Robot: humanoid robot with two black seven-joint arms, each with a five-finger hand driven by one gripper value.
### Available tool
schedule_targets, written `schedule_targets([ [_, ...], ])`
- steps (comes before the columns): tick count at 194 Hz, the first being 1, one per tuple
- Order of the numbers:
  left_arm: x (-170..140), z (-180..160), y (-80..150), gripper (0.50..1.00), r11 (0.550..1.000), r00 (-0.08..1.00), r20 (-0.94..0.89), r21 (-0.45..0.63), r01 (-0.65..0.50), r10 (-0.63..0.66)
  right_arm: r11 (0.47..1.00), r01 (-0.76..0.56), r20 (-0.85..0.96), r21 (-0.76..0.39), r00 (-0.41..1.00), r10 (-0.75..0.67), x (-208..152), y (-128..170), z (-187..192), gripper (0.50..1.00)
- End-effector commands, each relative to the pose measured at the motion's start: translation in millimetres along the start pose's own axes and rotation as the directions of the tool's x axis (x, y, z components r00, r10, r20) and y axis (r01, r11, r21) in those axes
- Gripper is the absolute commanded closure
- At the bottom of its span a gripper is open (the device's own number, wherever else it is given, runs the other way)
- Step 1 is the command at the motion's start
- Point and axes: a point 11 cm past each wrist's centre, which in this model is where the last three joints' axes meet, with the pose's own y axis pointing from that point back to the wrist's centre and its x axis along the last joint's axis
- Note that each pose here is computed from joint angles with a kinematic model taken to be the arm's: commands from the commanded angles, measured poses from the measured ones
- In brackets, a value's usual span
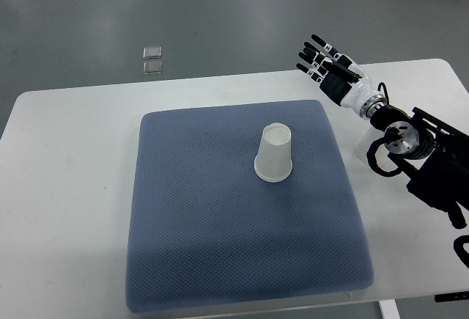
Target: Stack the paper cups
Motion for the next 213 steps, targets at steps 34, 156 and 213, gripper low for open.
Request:
schedule_targets([
  [34,0.0,0.2,0.0,0.5,1.0,1.0,-0.001,-0.002,0.0,0.0,1.0,0.004,-0.004,-0.002,1.0,-0.004,-0.2,0.1,-0.8,0.574],
  [156,-18.4,1.8,0.8,0.5,0.999,0.999,0.012,-0.006,0.052,-0.052,0.875,-0.039,-0.817,-0.482,0.38,-0.433,-19.8,25.4,-100.7,0.574],
  [213,-26.5,2.1,1.4,0.5,0.997,0.997,0.016,-0.007,0.077,-0.076,0.674,-0.393,-0.714,-0.626,-0.057,-0.697,-38.6,65.5,-157.9,0.574],
])
